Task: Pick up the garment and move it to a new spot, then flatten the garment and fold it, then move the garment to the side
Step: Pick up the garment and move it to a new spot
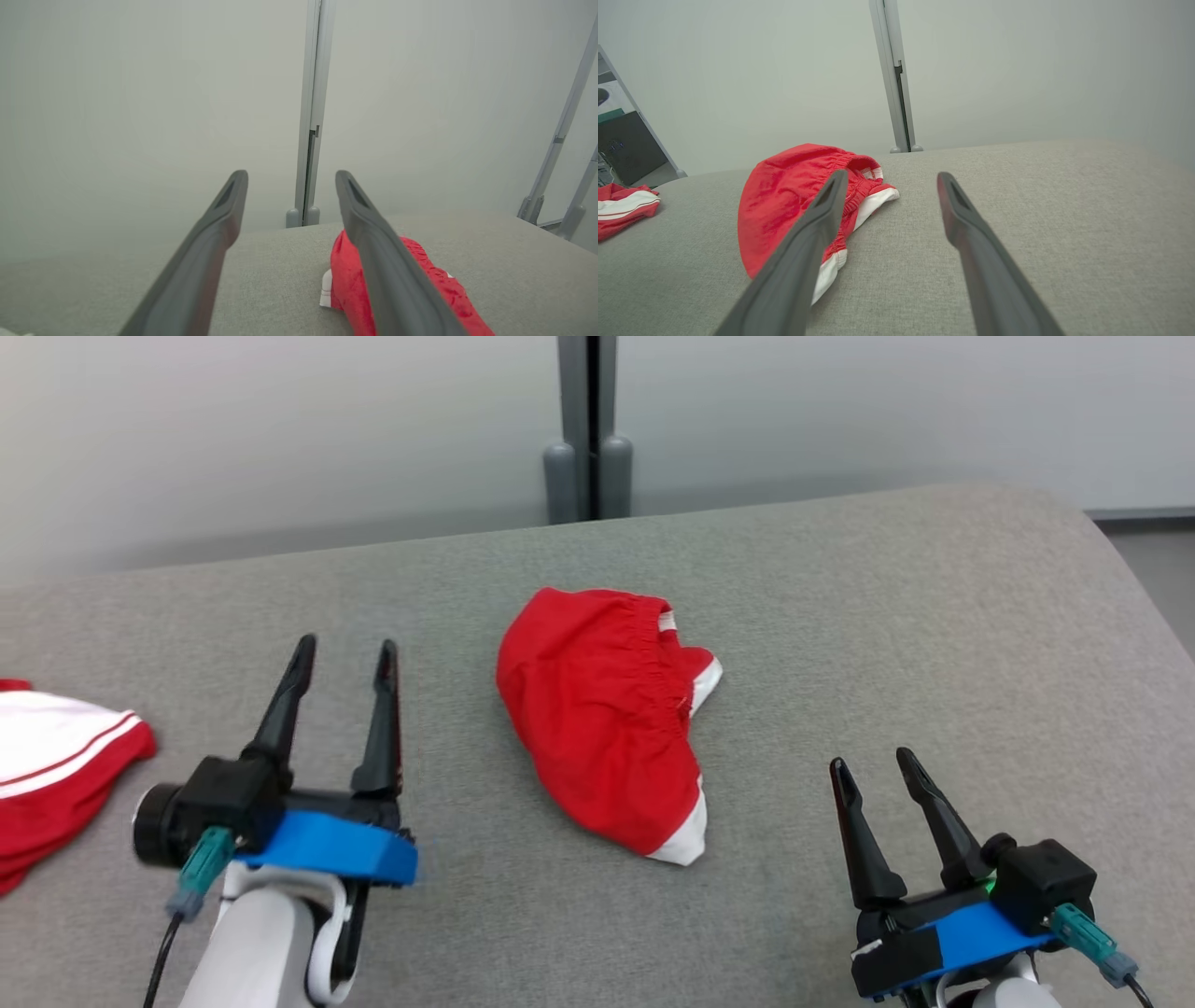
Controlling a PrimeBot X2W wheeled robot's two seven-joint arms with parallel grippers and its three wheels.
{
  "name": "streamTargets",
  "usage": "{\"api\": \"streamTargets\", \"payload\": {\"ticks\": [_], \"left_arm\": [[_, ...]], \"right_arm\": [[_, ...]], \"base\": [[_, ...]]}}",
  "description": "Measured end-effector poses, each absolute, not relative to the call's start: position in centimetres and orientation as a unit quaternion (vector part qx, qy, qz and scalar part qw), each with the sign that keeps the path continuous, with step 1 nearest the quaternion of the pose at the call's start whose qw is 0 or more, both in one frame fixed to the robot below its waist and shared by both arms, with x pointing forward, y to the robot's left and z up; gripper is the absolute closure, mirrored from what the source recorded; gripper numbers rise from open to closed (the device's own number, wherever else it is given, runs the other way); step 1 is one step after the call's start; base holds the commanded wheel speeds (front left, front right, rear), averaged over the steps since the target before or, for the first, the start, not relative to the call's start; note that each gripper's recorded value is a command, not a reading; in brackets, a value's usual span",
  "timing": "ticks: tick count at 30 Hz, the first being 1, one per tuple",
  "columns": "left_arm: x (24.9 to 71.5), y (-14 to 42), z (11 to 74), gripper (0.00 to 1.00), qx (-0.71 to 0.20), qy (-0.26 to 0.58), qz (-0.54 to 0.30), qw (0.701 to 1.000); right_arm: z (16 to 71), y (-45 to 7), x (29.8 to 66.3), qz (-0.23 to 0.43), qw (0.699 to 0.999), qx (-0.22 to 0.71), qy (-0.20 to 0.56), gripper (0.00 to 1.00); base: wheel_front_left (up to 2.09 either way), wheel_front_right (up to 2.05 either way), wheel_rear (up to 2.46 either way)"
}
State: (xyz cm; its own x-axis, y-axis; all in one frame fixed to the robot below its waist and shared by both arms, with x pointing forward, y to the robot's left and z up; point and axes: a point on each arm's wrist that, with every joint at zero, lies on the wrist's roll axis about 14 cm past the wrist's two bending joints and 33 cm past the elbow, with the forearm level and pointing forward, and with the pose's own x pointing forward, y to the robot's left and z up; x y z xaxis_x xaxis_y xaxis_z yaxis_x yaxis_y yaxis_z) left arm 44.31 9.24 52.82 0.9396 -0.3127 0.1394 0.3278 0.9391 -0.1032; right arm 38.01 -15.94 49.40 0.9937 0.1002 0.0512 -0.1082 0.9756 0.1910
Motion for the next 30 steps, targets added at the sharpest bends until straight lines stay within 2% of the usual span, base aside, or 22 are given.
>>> {"api": "streamTargets", "payload": {"ticks": [8,14,30], "left_arm": [[40.4,15.5,52.0,0.0,-0.043,-0.055,-0.074,0.995],[38.1,18.1,50.7,0.0,-0.036,-0.038,-0.034,0.998],[35.7,19.7,47.8,0.0,-0.028,0.004,-0.011,1.0]], "right_arm": [[49.4,-14.8,38.1,0.07,0.993,0.095,-0.02,0.0],[49.2,-14.5,37.9,0.075,0.993,0.091,-0.016,0.0],[47.7,-14.5,37.3,0.073,0.993,0.089,0.008,0.0]], "base": [[0.0,0.0,0.0],[0.0,0.0,0.0],[0.0,0.0,0.0]]}}
